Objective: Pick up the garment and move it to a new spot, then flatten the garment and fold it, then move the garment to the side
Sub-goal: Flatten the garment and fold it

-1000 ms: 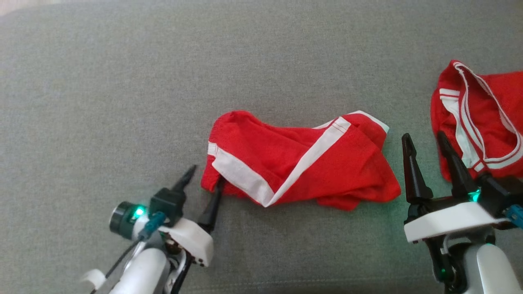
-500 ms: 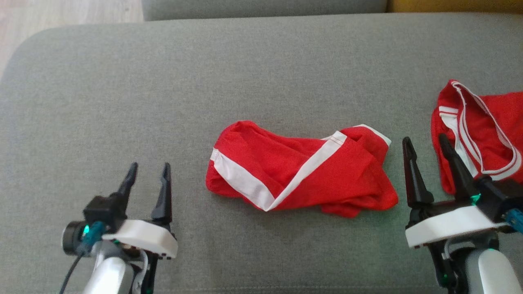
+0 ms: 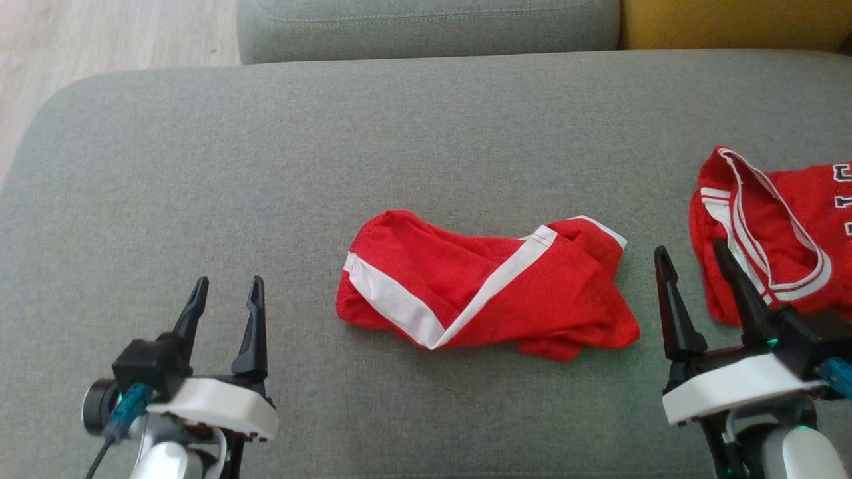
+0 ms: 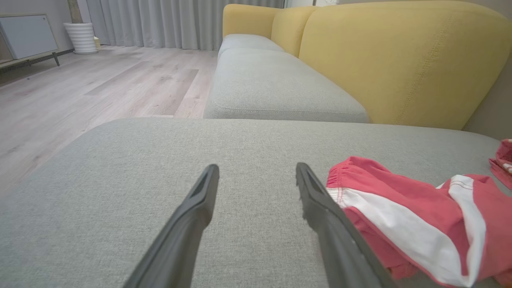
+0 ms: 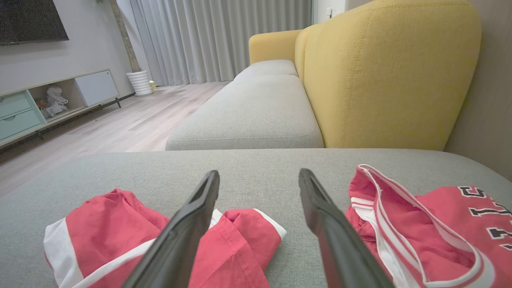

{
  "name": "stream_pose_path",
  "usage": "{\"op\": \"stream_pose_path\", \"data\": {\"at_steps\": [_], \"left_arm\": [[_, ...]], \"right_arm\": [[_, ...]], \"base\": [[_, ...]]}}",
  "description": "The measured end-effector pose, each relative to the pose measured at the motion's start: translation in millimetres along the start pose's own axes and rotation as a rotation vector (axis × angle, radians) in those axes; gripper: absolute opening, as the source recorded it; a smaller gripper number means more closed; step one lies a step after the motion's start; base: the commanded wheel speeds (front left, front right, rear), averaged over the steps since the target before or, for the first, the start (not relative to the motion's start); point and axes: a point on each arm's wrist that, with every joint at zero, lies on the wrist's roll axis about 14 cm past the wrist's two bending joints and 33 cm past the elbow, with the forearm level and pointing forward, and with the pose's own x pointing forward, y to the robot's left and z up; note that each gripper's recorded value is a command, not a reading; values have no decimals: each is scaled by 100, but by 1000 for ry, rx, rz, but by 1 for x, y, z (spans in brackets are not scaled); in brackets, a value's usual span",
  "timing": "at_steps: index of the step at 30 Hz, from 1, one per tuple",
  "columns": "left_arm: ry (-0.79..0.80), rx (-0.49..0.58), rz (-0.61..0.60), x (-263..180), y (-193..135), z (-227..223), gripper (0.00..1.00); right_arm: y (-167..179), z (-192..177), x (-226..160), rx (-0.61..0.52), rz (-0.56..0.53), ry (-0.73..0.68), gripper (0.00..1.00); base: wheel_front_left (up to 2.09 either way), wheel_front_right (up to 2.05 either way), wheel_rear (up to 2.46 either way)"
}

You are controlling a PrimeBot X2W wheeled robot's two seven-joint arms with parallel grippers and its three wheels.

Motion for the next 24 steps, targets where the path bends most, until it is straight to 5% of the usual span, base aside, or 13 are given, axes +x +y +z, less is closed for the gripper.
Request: {"op": "stream_pose_path", "data": {"at_steps": [15, 24], "left_arm": [[17, -1, -24, 3, -6, -2, 100], [139, -40, -232, 38, -51, -19, 100]], "right_arm": [[-3, -2, 1, 12, -9, 5, 100], [-5, -18, 8, 28, -10, 53, 100]], "base": [[0, 0, 0], [0, 0, 0]]}}
